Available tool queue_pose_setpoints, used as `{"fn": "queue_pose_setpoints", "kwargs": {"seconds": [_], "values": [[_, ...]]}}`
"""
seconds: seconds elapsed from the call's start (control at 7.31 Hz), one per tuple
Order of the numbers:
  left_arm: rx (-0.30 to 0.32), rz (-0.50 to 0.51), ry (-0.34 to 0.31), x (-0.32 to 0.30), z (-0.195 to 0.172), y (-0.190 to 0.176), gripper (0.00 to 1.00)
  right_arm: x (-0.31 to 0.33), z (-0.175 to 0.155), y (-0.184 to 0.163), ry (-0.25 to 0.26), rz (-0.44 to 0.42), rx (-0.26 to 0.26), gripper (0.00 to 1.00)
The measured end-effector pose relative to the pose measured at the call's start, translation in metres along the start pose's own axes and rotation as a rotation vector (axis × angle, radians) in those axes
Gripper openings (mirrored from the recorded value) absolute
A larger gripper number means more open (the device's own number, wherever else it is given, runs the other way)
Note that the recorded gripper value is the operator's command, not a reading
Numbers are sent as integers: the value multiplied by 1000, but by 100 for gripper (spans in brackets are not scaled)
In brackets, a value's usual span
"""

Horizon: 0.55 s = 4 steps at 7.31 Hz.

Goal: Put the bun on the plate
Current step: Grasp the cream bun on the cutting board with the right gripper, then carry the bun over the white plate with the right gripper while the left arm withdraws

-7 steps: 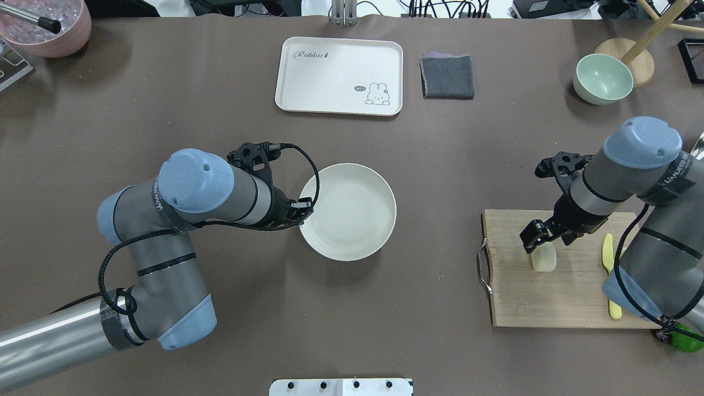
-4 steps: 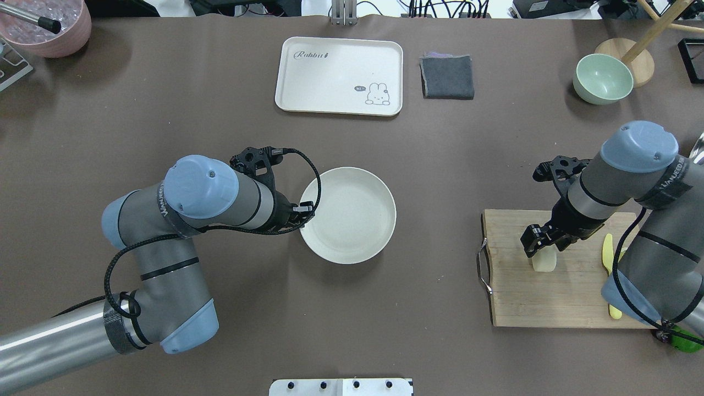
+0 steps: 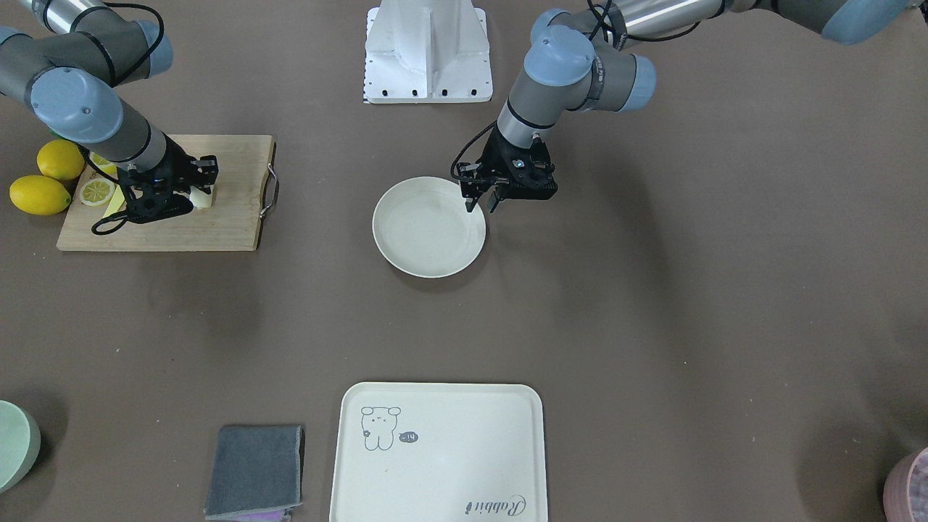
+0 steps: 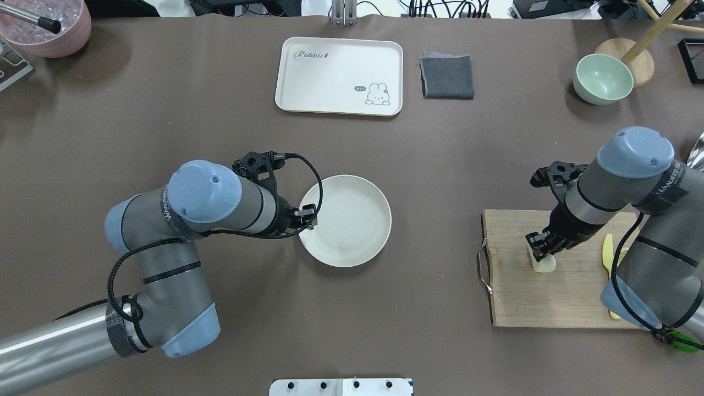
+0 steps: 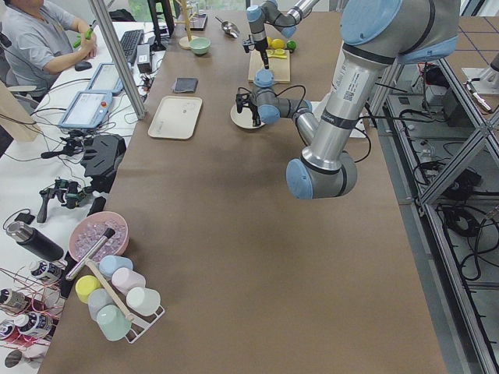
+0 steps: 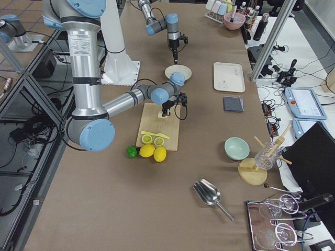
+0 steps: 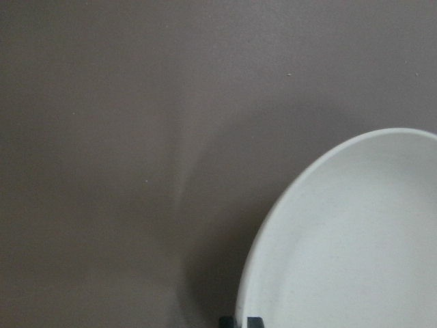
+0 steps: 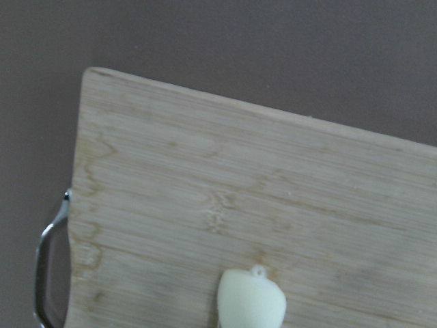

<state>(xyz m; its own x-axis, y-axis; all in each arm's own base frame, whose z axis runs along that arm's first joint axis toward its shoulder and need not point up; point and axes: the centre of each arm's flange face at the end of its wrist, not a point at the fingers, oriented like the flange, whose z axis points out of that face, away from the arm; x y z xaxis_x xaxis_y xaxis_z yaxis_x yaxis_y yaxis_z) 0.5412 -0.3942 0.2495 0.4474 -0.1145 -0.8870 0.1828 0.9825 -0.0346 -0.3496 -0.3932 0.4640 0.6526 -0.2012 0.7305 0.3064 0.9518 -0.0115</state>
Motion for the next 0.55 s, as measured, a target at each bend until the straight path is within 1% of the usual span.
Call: {"fn": "queue_pose_setpoints", "kwargs": {"seconds": [0.27,0.55], "values": [[8,-3,10,0,-8,-5,83,-36,-21,-7,-44,-3,31,5],[29,-13,12,-13,-22,-21,84,-102,-48,-31,-109,42,80,8]]}}
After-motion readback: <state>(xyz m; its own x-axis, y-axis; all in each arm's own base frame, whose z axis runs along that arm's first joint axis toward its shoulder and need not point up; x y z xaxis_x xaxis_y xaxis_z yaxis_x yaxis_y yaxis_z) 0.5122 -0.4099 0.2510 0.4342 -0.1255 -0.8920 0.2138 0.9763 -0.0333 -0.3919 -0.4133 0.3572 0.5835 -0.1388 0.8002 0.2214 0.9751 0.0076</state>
